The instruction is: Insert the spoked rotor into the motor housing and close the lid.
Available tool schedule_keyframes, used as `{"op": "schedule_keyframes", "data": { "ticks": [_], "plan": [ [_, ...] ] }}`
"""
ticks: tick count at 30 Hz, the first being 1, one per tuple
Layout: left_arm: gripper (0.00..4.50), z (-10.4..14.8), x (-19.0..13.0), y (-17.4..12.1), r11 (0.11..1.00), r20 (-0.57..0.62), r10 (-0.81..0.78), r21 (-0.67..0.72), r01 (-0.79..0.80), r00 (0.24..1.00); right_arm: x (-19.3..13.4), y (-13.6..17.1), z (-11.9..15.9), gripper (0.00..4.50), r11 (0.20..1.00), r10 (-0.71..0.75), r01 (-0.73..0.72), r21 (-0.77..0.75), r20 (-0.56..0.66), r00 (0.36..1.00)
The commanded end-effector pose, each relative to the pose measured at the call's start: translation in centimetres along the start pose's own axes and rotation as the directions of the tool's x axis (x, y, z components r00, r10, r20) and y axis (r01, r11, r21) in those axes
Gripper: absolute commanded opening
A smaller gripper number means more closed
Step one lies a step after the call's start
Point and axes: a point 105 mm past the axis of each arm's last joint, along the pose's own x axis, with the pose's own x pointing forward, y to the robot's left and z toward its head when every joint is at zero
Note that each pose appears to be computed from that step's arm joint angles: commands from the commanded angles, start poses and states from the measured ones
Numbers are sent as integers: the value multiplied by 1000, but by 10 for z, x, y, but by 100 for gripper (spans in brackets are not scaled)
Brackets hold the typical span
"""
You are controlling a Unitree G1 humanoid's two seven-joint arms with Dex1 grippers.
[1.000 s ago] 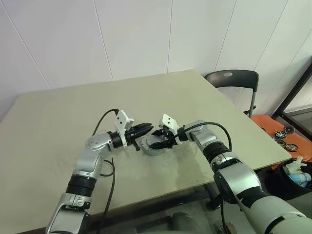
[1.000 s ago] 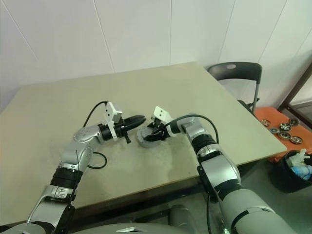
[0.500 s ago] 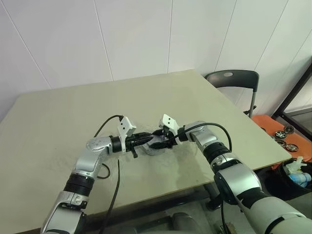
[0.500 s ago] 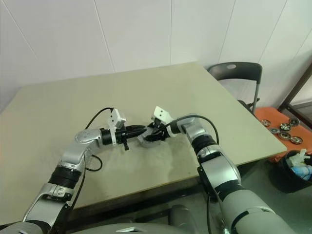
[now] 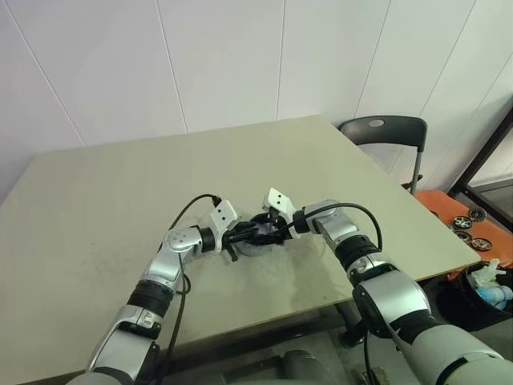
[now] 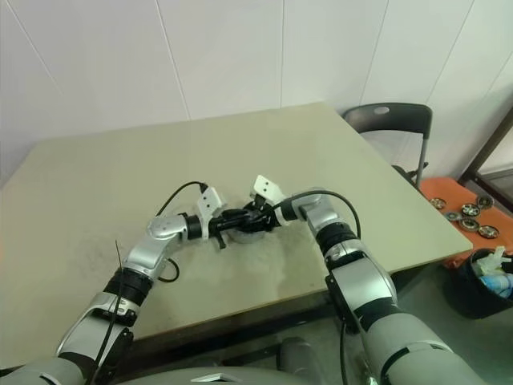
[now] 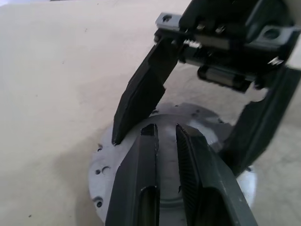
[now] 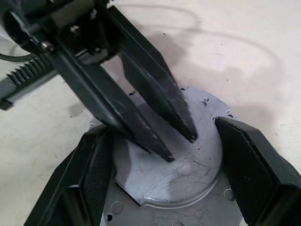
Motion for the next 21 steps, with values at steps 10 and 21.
{"op": "schedule_keyframes", "data": {
  "ticks": [10,21],
  "plan": [
    [69,-3,6,-5,997,-29,-27,72,29,999,-1,7,-48,305,992,2,16,122,-144,990],
    [69,-16,-4,-15,992,-90,-103,66,109,991,-3,5,-48,305,992,-11,29,119,-147,989]
  ]
}}
